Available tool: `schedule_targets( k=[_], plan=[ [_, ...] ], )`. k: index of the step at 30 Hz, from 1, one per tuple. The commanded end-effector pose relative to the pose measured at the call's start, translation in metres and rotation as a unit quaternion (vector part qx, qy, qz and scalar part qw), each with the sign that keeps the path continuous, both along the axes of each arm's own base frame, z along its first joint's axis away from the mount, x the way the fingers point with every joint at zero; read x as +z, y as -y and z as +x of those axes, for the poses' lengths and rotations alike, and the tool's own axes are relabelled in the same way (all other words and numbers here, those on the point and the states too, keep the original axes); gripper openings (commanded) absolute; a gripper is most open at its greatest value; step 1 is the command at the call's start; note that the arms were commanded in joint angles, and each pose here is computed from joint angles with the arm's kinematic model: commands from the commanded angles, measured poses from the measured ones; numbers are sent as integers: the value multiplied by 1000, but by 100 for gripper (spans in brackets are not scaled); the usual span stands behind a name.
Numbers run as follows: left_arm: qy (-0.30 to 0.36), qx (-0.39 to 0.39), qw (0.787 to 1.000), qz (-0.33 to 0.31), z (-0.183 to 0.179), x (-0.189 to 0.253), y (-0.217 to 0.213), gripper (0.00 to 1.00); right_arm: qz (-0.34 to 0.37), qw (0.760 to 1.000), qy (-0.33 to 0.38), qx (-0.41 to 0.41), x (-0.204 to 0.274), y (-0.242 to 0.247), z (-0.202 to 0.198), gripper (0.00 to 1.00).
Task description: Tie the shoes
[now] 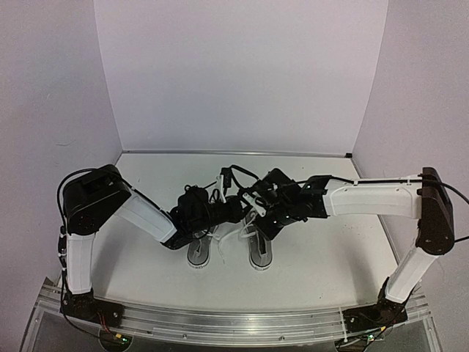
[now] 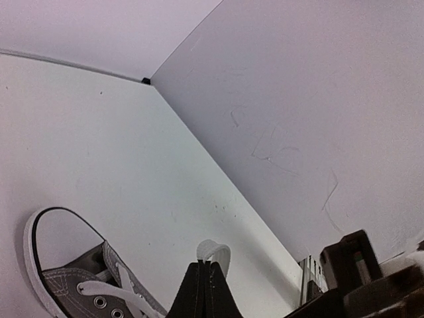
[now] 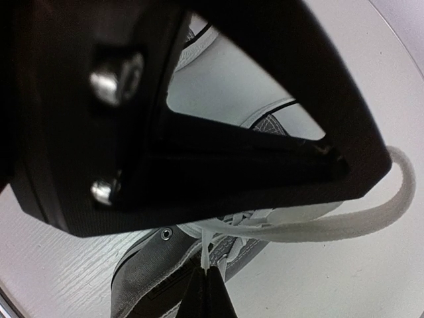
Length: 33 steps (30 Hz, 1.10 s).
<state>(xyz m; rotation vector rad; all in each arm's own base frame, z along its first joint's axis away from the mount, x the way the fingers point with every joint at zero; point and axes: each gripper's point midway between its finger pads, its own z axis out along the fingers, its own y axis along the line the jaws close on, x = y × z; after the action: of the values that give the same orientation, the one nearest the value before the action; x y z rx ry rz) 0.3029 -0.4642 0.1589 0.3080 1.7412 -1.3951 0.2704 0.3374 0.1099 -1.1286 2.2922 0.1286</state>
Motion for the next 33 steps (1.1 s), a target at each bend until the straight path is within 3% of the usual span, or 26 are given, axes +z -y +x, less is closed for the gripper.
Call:
schedule_targets(
  k=[1, 16, 25, 33],
  plan=[
    [-51, -25, 998, 30, 1, -17, 12, 0, 27, 999, 35, -2, 29, -1, 6, 0],
    [-236, -97, 964, 79, -14, -45, 10, 0, 26, 998, 49, -12, 31, 6, 8, 0],
    [-212, -74, 972, 75, -6, -12, -8, 0, 37, 999, 35, 7, 29, 0, 2, 0],
    [-204, -75, 971, 102, 2, -9, -14, 0, 56, 998, 30, 29, 35, -9, -2, 0]
  ],
)
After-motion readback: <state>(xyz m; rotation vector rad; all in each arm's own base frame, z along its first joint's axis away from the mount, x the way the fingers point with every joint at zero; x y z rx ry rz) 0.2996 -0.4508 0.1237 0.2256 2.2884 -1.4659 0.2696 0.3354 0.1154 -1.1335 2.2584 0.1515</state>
